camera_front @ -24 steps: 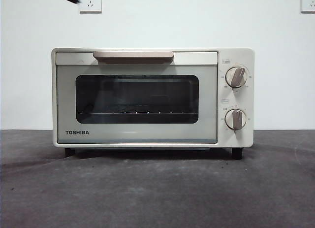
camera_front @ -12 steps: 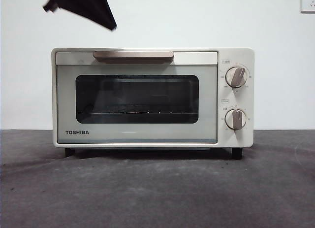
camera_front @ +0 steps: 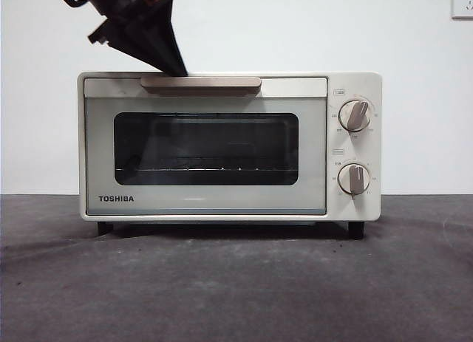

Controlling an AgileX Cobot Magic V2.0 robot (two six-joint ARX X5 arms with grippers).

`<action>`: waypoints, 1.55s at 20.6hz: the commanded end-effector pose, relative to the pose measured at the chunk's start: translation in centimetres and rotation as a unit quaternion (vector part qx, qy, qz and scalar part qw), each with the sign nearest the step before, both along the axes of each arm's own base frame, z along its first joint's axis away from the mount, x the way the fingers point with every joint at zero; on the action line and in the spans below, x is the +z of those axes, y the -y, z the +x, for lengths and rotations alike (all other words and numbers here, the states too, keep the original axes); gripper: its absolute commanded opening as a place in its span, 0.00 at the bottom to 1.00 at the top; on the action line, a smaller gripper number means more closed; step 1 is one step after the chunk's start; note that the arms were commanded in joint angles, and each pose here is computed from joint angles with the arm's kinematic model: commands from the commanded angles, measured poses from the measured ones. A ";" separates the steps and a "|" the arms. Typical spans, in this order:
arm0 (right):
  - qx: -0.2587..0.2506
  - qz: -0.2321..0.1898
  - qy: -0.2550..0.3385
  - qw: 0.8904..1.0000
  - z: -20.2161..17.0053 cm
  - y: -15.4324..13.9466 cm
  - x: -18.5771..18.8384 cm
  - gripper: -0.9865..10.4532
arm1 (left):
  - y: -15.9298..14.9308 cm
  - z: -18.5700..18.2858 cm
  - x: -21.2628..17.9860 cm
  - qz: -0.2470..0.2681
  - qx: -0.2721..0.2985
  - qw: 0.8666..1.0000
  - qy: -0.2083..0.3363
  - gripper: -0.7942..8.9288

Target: The left arm flap open the oven, the right arm pick bread and place it into oven, the left arm flap close the oven

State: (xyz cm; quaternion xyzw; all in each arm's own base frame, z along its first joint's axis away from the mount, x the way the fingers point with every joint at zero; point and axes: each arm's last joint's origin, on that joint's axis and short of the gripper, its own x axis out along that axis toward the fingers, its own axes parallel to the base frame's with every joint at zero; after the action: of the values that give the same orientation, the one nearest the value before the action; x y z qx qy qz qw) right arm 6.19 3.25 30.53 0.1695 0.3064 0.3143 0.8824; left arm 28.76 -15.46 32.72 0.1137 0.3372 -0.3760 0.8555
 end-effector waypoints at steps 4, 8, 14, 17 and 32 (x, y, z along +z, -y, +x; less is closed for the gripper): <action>0.002 0.007 0.009 1.000 -0.1 0.0 0.5 0.20 | 0.6 0.8 -1.2 0.018 -0.006 1.000 -0.022 0.09; 0.002 0.007 0.009 1.000 -0.1 0.0 0.5 0.20 | 0.8 0.4 -1.4 0.028 -0.012 0.999 -0.040 0.09; 0.001 0.007 0.009 1.000 -0.1 0.0 0.5 0.20 | 0.9 -0.6 -2.0 0.051 -0.020 0.995 -0.083 0.09; 0.001 0.007 0.009 1.000 -0.1 0.0 0.5 0.20 | 1.2 -1.2 -2.1 0.059 -0.027 0.993 -0.098 0.09; 0.002 0.007 0.009 1.000 -0.1 0.0 0.5 0.20 | 0.5 -6.2 -3.5 0.053 -0.009 0.996 -0.068 0.09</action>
State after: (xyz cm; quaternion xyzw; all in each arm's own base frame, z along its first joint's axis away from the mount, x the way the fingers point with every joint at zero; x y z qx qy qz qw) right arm 6.19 3.25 30.53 0.1695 0.3064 0.3143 0.8824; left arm 22.31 -15.76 29.85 0.1418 0.4049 -0.3909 0.8143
